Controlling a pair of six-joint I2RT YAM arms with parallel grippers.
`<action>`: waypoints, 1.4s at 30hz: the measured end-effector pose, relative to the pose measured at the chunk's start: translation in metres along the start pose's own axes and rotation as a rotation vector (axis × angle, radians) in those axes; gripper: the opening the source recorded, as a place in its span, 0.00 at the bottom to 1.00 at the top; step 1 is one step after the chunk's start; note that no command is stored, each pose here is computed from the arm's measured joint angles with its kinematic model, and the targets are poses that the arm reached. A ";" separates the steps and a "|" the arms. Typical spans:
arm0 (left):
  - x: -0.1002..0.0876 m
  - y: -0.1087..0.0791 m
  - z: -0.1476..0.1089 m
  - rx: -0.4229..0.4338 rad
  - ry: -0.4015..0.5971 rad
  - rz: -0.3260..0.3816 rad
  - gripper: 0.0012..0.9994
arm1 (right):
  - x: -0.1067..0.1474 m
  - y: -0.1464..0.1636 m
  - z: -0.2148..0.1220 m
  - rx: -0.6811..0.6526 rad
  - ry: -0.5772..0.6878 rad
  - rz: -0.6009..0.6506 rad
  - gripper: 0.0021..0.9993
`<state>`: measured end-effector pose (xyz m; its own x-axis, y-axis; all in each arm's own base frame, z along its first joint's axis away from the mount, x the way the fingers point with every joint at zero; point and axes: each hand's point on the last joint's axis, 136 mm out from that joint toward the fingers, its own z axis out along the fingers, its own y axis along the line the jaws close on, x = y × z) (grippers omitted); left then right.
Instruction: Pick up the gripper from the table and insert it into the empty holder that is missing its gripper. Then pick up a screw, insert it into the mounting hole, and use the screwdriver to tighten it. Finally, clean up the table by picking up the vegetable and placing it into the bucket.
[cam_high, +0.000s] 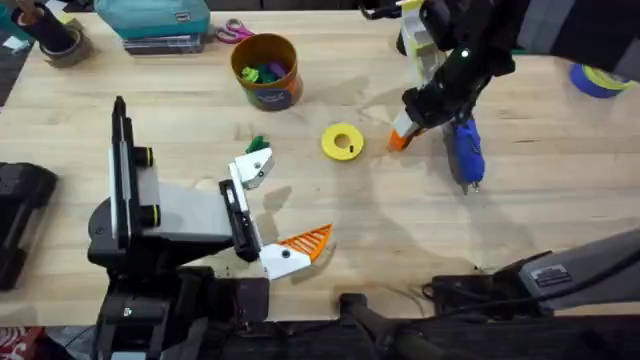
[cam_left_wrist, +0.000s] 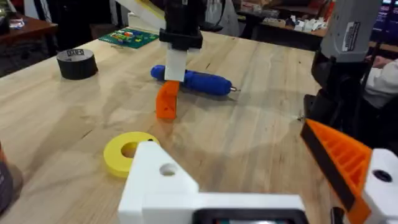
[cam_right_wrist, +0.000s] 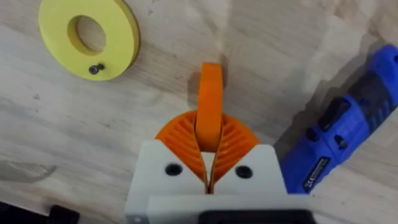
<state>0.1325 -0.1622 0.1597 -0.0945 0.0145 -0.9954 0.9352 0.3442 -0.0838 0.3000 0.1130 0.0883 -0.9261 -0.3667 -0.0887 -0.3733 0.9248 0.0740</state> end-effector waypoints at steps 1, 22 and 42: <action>0.000 0.000 0.000 0.000 0.000 0.000 0.99 | 0.000 0.000 0.000 0.000 -0.002 0.005 0.05; 0.000 0.000 0.000 0.000 0.000 0.000 0.99 | -0.006 0.003 -0.037 0.000 0.004 0.026 0.01; 0.000 0.000 0.000 0.000 0.000 0.000 0.99 | -0.023 0.013 -0.159 -0.009 -0.288 0.083 0.01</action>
<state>0.1325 -0.1622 0.1597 -0.0942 0.0145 -0.9955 0.9352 0.3442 -0.0835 0.3076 0.1174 0.2489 -0.9003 -0.2443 -0.3603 -0.2982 0.9491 0.1015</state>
